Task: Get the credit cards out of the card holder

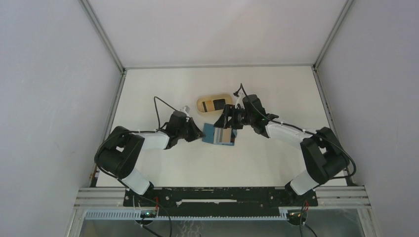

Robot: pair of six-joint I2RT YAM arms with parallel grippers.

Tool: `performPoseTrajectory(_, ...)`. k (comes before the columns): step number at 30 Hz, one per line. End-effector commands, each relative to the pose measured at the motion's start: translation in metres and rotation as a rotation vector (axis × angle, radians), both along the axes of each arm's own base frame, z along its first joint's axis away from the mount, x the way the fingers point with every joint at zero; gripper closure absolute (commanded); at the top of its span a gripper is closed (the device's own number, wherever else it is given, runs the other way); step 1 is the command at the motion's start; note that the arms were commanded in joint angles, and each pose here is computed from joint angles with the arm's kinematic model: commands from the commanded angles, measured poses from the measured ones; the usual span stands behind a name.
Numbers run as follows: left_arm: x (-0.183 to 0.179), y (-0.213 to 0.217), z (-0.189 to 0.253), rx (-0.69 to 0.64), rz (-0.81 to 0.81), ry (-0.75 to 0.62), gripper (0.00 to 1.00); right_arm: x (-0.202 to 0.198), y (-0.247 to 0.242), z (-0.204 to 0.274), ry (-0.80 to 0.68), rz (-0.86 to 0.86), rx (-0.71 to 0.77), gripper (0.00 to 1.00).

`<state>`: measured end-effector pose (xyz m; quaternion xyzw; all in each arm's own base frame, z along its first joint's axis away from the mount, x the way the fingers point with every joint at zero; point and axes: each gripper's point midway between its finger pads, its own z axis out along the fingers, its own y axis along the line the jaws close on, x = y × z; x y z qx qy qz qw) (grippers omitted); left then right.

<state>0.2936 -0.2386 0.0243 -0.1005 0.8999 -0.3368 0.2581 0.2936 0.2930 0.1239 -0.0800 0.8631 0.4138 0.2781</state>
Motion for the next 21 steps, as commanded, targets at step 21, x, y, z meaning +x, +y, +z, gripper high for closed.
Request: performPoseTrajectory(21,-0.005,0.009,-0.022,0.048,0.014,0.036,1.00,0.003,-0.069,-0.092,0.220,-0.164,-0.231,0.22)
